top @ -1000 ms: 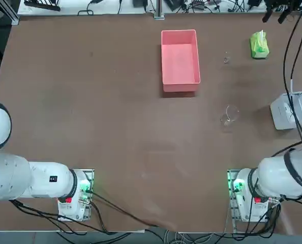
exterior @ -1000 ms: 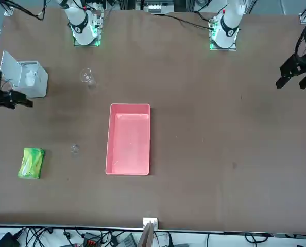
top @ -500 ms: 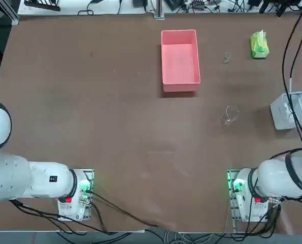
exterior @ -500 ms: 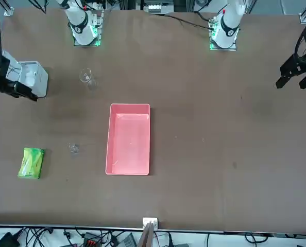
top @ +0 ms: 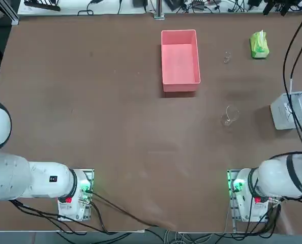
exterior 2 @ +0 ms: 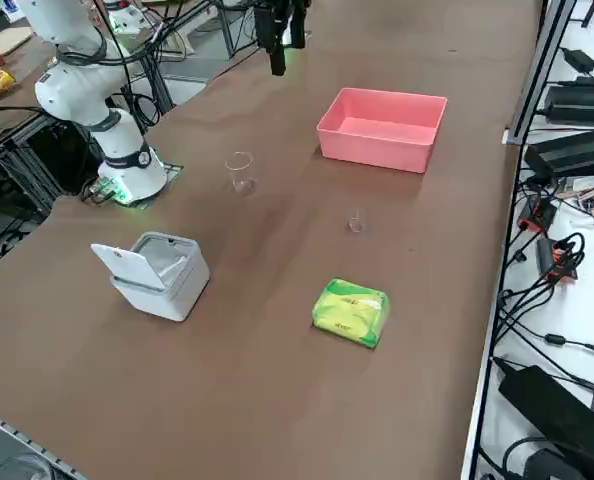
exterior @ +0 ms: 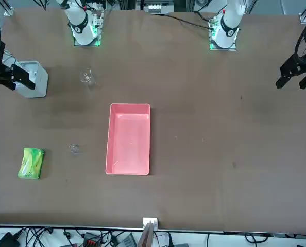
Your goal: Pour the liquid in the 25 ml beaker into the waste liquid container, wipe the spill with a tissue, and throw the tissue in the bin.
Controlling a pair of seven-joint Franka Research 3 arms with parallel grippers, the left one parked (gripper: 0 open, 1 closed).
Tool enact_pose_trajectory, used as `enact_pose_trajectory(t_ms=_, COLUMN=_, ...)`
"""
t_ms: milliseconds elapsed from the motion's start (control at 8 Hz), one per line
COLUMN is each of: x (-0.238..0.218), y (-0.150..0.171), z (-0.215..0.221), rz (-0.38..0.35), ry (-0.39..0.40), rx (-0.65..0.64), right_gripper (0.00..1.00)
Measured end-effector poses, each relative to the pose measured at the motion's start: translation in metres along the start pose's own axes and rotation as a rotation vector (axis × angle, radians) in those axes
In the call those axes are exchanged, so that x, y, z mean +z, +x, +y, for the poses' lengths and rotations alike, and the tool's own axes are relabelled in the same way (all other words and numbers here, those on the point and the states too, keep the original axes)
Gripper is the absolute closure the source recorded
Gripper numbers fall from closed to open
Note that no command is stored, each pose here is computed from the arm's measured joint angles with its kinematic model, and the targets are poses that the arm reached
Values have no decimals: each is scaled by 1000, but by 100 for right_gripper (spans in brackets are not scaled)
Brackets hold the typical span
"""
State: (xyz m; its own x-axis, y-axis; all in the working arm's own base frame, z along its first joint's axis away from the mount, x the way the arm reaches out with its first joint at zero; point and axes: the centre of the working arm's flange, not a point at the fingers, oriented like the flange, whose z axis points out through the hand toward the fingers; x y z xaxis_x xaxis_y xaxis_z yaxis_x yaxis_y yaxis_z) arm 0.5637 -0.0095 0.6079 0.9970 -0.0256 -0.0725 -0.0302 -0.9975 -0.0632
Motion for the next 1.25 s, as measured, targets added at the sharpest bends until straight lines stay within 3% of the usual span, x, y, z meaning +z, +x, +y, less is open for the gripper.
enact_pose_trajectory(t_ms=1250, x=7, y=0, z=-36, rz=-18, ry=-40, rx=-49, right_gripper=0)
